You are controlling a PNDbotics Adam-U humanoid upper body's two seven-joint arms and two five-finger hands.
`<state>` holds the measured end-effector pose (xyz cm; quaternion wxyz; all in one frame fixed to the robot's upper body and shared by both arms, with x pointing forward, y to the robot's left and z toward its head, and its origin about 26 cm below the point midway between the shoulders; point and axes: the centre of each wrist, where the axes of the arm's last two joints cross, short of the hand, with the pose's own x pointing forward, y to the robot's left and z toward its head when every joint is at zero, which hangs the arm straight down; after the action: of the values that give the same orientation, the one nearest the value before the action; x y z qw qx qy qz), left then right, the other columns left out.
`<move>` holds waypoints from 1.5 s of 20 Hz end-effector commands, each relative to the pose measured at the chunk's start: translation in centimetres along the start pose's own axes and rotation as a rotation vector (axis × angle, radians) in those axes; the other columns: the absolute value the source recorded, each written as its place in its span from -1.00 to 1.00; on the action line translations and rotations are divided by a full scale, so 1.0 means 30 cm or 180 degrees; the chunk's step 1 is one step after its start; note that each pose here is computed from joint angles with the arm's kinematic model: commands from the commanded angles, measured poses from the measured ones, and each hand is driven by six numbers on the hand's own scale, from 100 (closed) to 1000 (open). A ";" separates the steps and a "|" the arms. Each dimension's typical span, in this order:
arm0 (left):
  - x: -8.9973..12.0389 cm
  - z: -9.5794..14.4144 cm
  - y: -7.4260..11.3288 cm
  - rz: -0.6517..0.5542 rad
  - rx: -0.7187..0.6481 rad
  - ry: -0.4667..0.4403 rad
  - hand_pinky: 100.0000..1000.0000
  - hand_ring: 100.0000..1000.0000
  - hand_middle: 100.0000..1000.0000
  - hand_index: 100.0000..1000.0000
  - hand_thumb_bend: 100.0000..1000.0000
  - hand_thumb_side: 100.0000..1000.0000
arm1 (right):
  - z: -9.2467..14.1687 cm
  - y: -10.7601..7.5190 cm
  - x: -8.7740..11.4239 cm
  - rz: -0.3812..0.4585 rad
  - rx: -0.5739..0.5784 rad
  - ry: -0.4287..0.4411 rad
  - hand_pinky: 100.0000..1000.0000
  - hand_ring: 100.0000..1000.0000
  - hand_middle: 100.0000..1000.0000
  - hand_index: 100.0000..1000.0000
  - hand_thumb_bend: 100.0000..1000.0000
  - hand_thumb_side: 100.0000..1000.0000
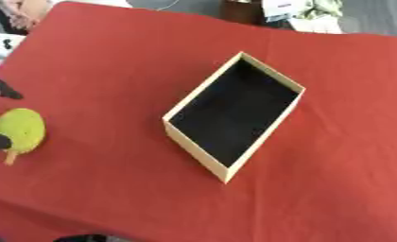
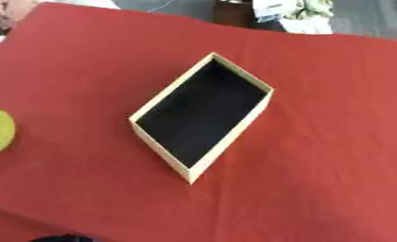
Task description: Pick up objects on the table and place them in the box.
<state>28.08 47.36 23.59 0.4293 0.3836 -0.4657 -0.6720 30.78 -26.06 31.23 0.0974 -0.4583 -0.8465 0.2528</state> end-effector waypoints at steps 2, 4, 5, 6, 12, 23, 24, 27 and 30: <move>-0.011 0.006 0.006 -0.0116 -0.0039 0.0096 0.67 0.65 0.55 0.88 0.08 0.56 | -0.012 -0.026 0.002 0.0043 -0.0051 -0.0055 0.60 0.71 0.72 0.66 -1.00 0.57; -0.008 0.001 -0.002 -0.0101 -0.0007 0.0081 0.68 0.66 0.56 0.88 0.07 0.52 | -0.011 -0.025 0.002 0.0038 -0.0053 -0.0052 0.60 0.71 0.72 0.66 -1.00 0.57; -0.008 -0.002 -0.005 -0.0095 0.0004 0.0085 0.68 0.67 0.58 0.89 0.07 0.51 | -0.011 -0.025 0.002 0.0035 -0.0052 -0.0051 0.60 0.71 0.72 0.66 -1.00 0.57; -0.008 -0.003 -0.007 -0.0091 0.0013 0.0101 0.68 0.68 0.60 0.91 0.08 0.49 | -0.010 -0.024 0.003 0.0031 -0.0051 -0.0049 0.60 0.71 0.72 0.66 -1.00 0.57; -0.019 -0.016 -0.033 -0.0103 -0.0041 0.0260 0.68 0.68 0.61 0.93 0.10 0.36 | -0.010 -0.023 0.003 0.0016 -0.0055 -0.0045 0.59 0.71 0.72 0.65 -1.00 0.57; -0.026 -0.024 -0.023 -0.0289 0.0256 0.0635 0.64 0.66 0.58 0.94 0.07 0.13 | -0.008 -0.020 0.005 -0.0008 -0.0056 -0.0046 0.59 0.70 0.72 0.65 -1.00 0.57; -0.026 -0.026 -0.024 -0.0312 0.0266 0.0669 0.64 0.66 0.58 0.94 0.08 0.09 | -0.008 -0.019 0.005 -0.0010 -0.0056 -0.0046 0.59 0.70 0.72 0.65 -1.00 0.57; -0.025 -0.032 -0.027 -0.0399 0.0288 0.0760 0.62 0.64 0.57 0.92 0.10 0.07 | -0.008 -0.018 0.006 -0.0019 -0.0055 -0.0047 0.59 0.70 0.71 0.65 -1.00 0.58; -0.019 -0.041 -0.024 -0.0489 0.0309 0.0807 0.61 0.63 0.56 0.91 0.12 0.04 | -0.007 -0.017 0.006 -0.0026 -0.0053 -0.0043 0.59 0.70 0.71 0.65 -1.00 0.58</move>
<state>29.24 47.55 21.45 0.4270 0.5019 -0.4169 -0.6260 30.81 -26.07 30.97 0.1024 -0.4535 -0.8488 0.2518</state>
